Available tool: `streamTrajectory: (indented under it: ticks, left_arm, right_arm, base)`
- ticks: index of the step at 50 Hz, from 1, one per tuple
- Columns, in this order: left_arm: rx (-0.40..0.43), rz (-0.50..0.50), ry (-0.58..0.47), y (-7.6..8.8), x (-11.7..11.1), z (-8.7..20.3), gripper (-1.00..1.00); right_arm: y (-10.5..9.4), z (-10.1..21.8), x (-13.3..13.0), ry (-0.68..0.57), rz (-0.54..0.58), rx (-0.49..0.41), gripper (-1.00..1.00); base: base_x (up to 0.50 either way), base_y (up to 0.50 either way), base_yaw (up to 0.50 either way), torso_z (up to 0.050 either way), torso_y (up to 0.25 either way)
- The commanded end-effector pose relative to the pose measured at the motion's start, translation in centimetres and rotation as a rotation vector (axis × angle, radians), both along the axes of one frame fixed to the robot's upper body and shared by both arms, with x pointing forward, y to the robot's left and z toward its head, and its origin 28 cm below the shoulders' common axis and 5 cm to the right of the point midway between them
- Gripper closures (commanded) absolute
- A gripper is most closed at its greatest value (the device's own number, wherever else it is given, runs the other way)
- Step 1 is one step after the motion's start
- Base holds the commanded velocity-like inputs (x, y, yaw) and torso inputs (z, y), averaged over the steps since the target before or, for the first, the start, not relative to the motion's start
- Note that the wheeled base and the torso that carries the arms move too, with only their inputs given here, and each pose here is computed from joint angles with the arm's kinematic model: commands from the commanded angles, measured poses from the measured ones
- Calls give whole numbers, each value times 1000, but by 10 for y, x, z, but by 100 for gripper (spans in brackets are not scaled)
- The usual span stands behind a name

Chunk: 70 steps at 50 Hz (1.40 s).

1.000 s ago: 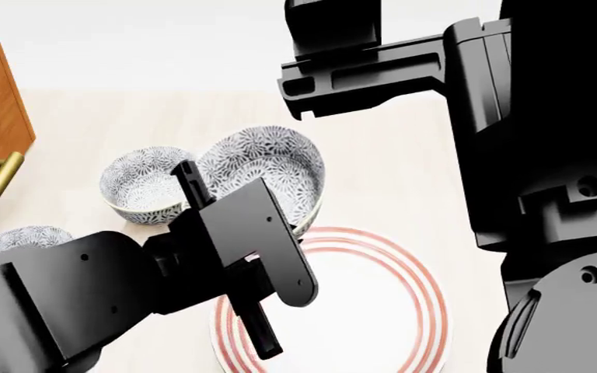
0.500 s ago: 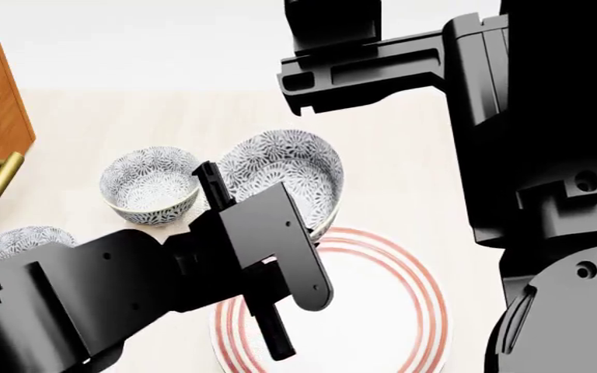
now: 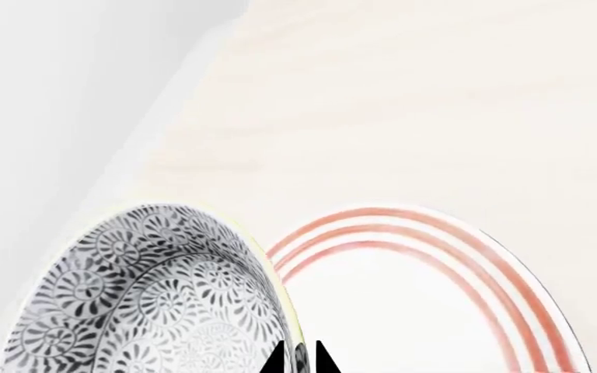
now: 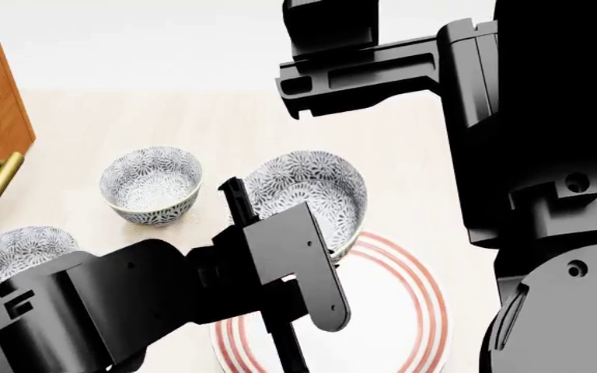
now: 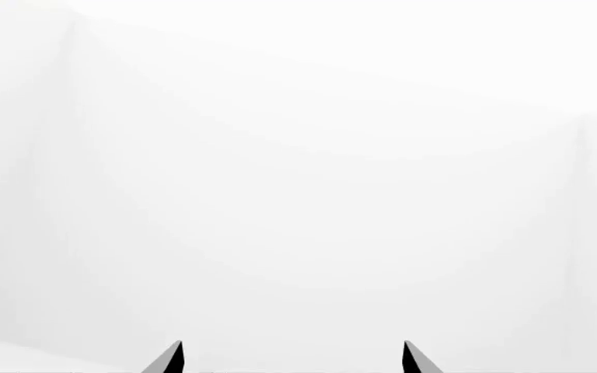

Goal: Put the bowl at the front on the plate.

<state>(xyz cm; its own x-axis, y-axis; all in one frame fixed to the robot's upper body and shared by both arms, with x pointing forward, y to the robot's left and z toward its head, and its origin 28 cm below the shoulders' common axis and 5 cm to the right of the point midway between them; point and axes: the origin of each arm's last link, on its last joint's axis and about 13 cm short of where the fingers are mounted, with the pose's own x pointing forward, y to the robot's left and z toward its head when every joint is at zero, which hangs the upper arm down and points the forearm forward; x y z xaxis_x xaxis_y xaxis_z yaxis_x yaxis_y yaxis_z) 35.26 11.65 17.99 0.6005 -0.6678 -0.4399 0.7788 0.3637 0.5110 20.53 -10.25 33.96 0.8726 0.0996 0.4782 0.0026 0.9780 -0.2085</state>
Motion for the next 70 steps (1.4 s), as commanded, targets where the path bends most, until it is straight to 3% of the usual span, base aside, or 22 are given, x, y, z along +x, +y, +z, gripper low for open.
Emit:
streamTrajectory:
  ticks: [1,49,70]
  left_arm:
    - [-11,-19,0,-5,1,-3,100]
    - [17,-49,75,-18,-2,-49,100]
    - [16,-47,55,-21,-1,-59,100]
  right_arm:
    - [0,-3,1,5,-1,4,-100]
    - [-5,-14,2,22,-9,20,-100]
    - [-7,-17,0,23,-18,30,-100]
  base:
    - [0,0,0,0,0]
    - [0,0,0,0,0]
    - [0,0,0,0,0]
